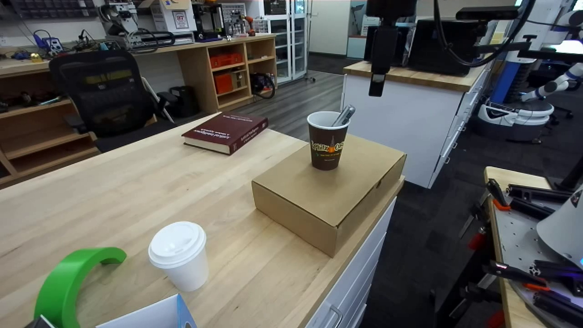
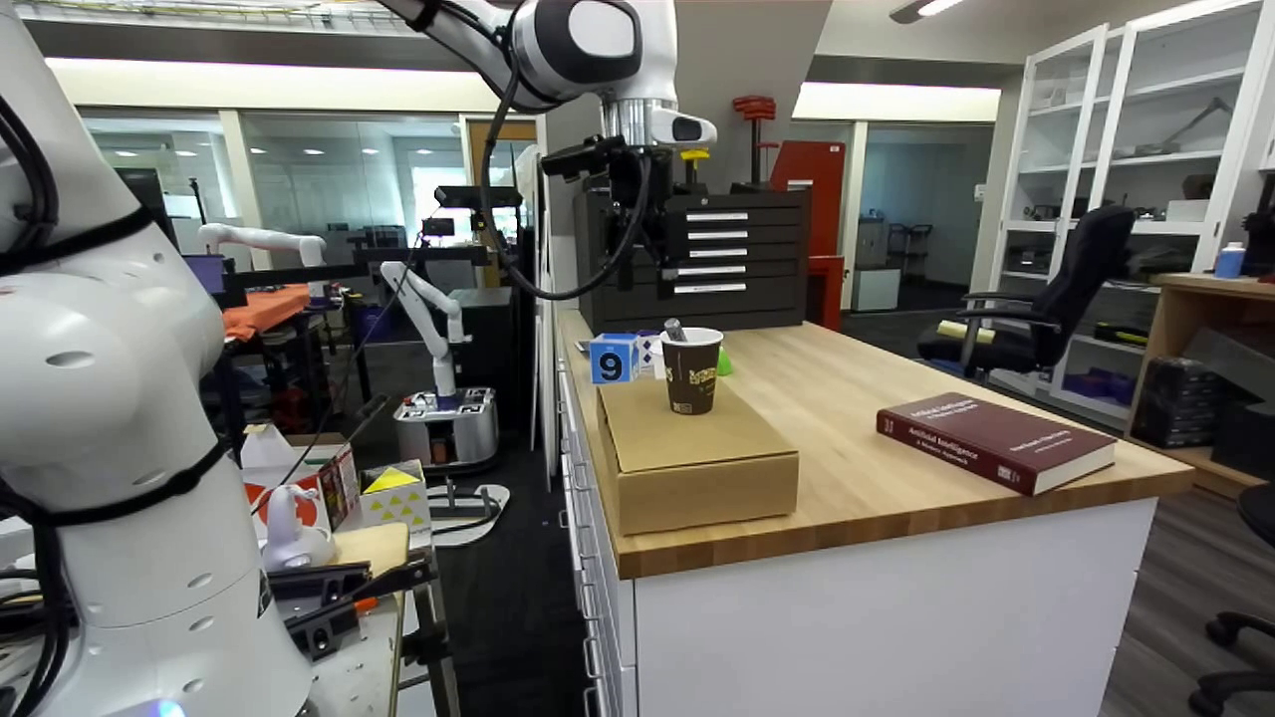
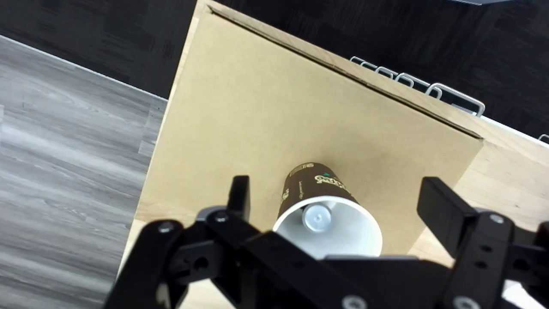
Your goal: Remove the marker from the mug cup and put it on the box
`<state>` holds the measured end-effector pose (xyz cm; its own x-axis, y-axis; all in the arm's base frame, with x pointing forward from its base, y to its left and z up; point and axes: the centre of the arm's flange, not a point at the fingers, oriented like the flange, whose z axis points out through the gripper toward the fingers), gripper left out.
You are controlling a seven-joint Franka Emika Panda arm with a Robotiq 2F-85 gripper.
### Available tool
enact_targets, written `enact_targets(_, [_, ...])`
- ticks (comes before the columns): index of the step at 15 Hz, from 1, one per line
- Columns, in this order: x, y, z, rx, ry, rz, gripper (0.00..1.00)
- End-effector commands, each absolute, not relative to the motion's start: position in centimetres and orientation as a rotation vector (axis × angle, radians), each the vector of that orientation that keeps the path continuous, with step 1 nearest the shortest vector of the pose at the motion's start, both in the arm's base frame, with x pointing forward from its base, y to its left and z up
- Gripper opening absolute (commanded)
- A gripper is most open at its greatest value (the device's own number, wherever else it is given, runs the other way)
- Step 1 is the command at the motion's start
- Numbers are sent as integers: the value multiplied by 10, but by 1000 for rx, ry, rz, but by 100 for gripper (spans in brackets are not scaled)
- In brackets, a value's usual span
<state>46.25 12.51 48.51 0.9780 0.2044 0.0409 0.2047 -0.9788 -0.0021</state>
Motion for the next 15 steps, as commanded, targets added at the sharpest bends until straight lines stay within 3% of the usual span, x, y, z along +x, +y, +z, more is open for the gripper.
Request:
enact_targets(1, [490,121,476,-3111,-413,-109,100])
enact_targets(9, [522,127,447,-3091,-520,-122,100])
enact_targets(15, [516,125,449,-3104,-477,-96,100])
